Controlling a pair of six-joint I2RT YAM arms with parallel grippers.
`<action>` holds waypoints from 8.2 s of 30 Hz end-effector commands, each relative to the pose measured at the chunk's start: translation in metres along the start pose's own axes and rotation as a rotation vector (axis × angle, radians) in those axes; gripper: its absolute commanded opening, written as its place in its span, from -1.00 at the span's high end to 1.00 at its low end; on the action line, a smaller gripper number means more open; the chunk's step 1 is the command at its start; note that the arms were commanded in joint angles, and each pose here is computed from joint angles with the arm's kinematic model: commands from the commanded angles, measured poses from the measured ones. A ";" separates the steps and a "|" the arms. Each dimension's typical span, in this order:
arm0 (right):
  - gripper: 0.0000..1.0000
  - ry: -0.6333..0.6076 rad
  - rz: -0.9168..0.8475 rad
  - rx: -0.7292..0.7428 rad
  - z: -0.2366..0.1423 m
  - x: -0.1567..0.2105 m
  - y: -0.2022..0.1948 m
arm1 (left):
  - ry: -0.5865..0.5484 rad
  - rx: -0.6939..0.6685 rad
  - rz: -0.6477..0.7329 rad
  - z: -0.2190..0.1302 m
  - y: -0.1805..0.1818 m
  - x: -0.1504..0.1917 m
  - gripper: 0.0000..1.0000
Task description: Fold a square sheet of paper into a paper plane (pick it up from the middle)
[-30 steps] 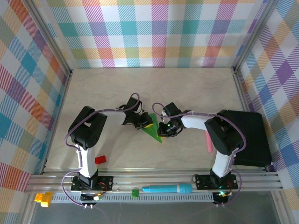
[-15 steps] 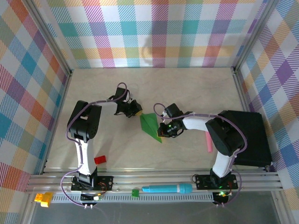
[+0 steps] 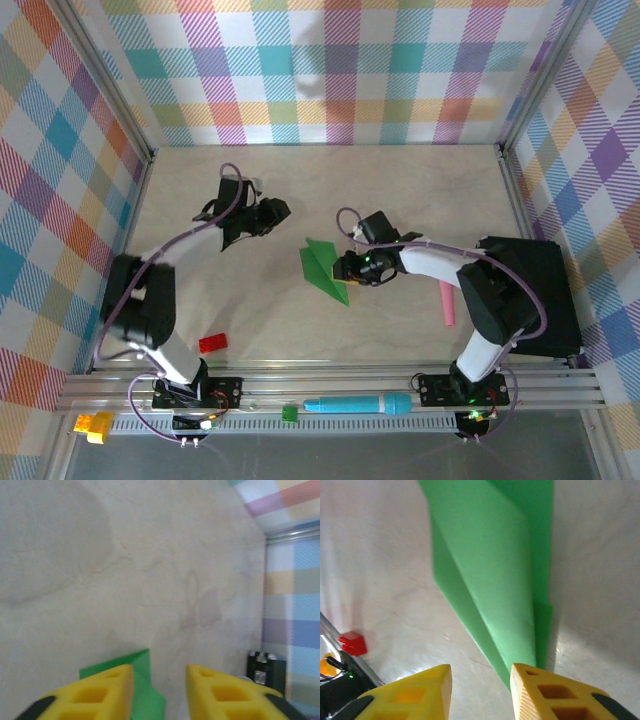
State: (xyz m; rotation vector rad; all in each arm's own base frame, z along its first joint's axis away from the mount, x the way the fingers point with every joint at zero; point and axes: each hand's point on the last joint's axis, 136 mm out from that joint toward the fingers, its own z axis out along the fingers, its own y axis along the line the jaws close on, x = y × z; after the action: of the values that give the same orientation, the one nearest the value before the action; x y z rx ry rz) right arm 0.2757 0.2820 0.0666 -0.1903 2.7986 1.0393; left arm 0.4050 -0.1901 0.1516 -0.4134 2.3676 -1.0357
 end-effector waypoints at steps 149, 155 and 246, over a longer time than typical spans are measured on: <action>-0.28 -0.437 0.261 0.292 -0.141 -0.026 -0.096 | 0.180 -1.044 0.966 0.063 0.067 0.136 0.39; -0.29 -0.445 0.273 0.299 -0.143 -0.026 -0.098 | 0.195 -0.898 0.852 0.064 0.040 0.149 0.26; 0.05 -0.087 0.420 -0.115 -0.007 -0.008 -0.050 | 0.364 -0.210 -0.341 0.088 0.056 0.183 0.30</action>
State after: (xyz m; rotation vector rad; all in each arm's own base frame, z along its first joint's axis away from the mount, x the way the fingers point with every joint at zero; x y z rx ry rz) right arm 0.2827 0.2360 0.0363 0.4819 2.7843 1.2596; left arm 0.3144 -0.3187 0.0321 -0.6408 2.7203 -1.2528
